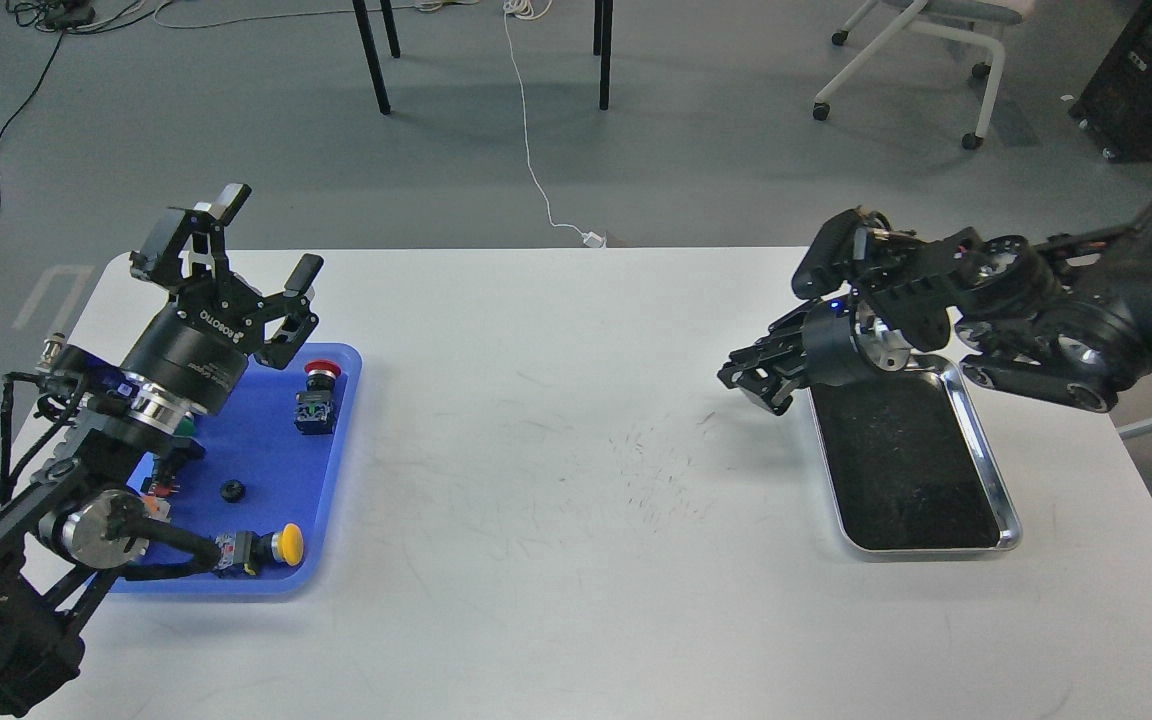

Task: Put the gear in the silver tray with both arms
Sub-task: 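Carry the gear into the silver tray and open the right gripper, then lift the right gripper away and lower the left gripper to the blue tray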

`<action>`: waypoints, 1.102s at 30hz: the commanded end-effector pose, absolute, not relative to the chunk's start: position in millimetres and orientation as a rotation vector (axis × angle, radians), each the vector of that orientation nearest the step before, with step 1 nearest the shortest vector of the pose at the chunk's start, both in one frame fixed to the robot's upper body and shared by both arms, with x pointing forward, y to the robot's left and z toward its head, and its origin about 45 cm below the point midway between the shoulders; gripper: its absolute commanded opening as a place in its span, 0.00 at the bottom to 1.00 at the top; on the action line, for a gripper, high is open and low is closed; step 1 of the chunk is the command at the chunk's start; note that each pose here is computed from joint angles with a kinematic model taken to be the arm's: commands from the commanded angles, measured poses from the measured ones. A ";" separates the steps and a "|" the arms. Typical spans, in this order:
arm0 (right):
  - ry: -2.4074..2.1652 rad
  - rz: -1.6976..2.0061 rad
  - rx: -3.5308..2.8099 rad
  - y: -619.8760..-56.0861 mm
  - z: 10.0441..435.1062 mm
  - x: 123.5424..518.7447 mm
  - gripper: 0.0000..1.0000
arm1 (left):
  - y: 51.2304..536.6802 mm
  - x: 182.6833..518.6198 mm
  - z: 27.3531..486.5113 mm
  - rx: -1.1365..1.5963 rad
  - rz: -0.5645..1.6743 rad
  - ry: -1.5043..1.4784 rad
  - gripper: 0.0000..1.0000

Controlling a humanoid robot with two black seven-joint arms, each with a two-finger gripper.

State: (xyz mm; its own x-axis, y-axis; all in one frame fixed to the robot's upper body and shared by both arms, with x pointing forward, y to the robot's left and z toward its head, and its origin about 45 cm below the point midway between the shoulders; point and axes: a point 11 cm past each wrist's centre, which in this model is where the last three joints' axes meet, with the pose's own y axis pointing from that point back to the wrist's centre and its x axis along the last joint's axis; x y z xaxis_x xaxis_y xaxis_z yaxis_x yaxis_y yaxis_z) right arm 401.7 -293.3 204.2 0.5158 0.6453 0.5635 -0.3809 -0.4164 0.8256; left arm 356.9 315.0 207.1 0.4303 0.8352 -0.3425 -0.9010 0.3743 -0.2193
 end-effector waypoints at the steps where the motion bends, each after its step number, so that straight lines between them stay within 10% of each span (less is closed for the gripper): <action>1: 0.185 1.043 1.629 -346.5 191.8 382.6 0.15 | 311.7 356.7 208.8 -0.408 1.110 0.184 0.98; 25: 0.126 0.981 1.593 -362.9 135.3 386.6 0.22 | 309.6 355.8 208.4 -0.408 1.106 0.185 0.98; 33: 0.117 0.995 1.608 -356.2 139.3 389.1 0.78 | 310.1 355.8 208.5 -0.406 1.106 0.184 0.98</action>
